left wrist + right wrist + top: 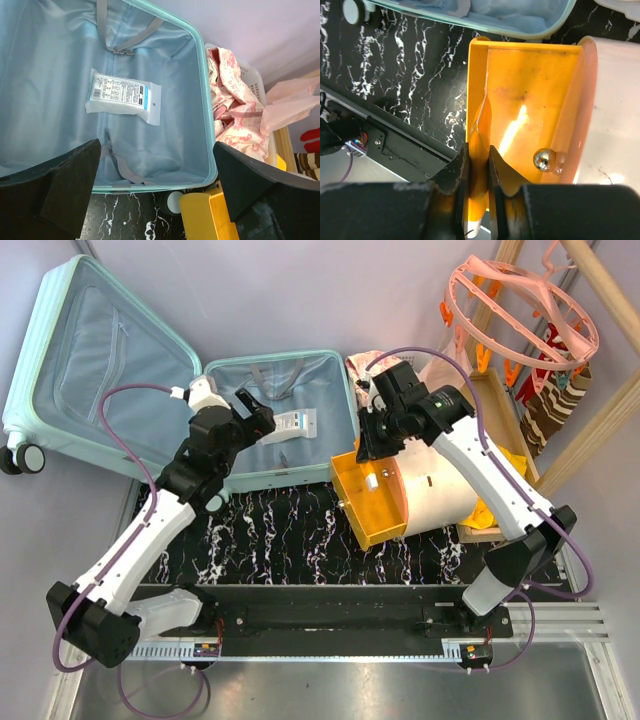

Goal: Open, take out, and arrange the luggage
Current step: Place the personal item in the drawer.

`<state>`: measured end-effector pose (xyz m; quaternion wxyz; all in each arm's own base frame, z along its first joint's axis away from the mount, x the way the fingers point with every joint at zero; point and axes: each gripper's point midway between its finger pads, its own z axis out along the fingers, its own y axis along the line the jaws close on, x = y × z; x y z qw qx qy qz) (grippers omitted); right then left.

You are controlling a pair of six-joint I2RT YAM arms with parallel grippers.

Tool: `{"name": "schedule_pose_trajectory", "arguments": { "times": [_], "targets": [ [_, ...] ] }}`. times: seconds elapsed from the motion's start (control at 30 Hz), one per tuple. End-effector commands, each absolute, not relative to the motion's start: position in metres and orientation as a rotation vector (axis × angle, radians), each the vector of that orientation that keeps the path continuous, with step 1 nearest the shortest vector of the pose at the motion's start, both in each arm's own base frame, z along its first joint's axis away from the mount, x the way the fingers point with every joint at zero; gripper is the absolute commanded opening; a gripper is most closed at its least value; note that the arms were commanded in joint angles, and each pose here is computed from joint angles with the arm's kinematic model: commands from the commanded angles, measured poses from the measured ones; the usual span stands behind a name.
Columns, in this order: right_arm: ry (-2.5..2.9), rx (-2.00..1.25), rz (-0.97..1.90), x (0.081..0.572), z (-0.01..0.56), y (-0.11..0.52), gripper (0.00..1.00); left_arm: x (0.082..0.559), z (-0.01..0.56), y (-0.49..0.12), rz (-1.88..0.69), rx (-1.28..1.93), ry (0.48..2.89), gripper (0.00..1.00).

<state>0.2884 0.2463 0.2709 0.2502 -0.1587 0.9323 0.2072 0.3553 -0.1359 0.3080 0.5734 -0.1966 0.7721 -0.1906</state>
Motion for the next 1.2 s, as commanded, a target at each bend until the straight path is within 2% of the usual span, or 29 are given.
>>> {"name": "schedule_pose_trajectory", "arguments": {
  "times": [0.0, 0.23, 0.5, 0.93, 1.17],
  "targets": [
    [2.565, -0.407, 0.463, 0.289, 0.272, 0.245, 0.11, 0.366, 0.303, -0.127, -0.549, -0.578, 1.806, 0.99],
    [2.635, -0.47, 0.353, 0.278, 0.244, 0.255, 0.13, 0.368, 0.315, -0.111, -0.498, -0.526, 1.728, 0.99],
    [2.66, -0.4, 0.151, 0.288, 0.226, 0.241, 0.17, 0.379, 0.299, -0.125, -0.558, -0.52, 1.824, 0.99],
    [2.715, -0.475, 0.111, 0.281, 0.21, 0.24, 0.44, 0.387, 0.296, -0.125, -0.564, -0.511, 1.821, 0.99],
    [2.662, -0.511, 0.158, 0.286, 0.221, 0.247, 0.44, 0.387, 0.296, -0.126, -0.559, -0.497, 1.824, 0.99]
  ]
}}
